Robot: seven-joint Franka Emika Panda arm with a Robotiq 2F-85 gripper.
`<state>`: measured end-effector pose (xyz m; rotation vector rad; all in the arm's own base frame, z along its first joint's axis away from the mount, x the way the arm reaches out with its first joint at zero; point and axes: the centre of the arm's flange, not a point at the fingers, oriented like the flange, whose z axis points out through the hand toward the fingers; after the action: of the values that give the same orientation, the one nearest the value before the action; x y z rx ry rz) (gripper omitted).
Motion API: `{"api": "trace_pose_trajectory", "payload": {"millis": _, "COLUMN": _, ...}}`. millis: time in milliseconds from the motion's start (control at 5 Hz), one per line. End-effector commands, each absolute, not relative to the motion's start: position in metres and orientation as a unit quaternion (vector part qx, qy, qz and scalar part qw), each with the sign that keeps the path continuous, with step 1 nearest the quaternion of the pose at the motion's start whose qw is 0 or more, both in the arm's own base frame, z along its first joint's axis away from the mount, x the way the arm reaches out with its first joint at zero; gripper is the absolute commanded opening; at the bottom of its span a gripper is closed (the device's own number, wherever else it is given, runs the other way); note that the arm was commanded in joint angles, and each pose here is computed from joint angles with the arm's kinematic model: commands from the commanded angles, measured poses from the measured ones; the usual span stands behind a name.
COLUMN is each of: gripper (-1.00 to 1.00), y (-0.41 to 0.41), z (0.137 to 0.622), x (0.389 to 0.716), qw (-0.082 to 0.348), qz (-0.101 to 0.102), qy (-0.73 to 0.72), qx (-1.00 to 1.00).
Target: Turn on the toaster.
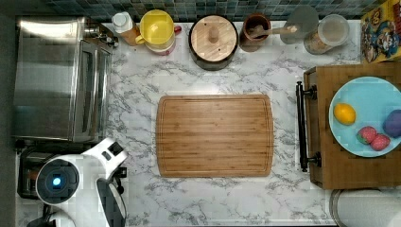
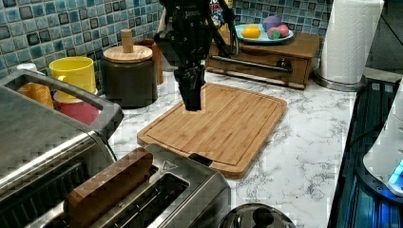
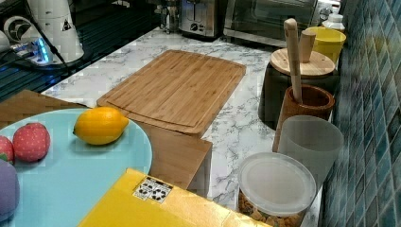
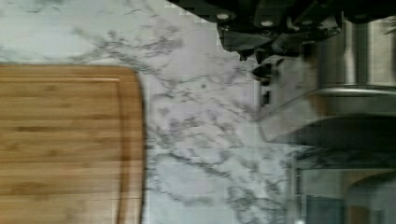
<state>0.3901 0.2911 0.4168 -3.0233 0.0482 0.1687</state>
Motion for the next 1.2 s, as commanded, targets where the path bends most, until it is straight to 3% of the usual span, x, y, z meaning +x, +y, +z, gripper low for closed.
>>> {"api": "trace_pose_trajectory", "payload": {"millis": 200, "gripper": -1.00, "y": 0.306, "z": 0.403, "x": 0.350, "qw": 0.042, "qz": 0.088, "qy": -0.037, "qx": -0.995}}
{"api": "trace_pose_trajectory", "payload": {"millis": 600, "gripper": -1.00, "y": 0.316, "z": 0.388, "x": 0.328, "qw": 0.061, "qz": 0.089, "qy": -0.037, "qx": -0.993}}
{"api": "trace_pose_trajectory", "payload": {"millis": 1000, "gripper": -1.00, "y": 0.318, "z": 0.364, "x": 0.328, "qw": 0.037, "qz": 0.076, "qy": -0.013, "qx": -0.996}}
{"api": "trace_pose_trajectory", "payload": {"millis": 1200, "gripper": -1.00, "y": 0.311, "z": 0.364, "x": 0.330, "qw": 0.051, "qz": 0.047, "qy": 0.014, "qx": -0.997}}
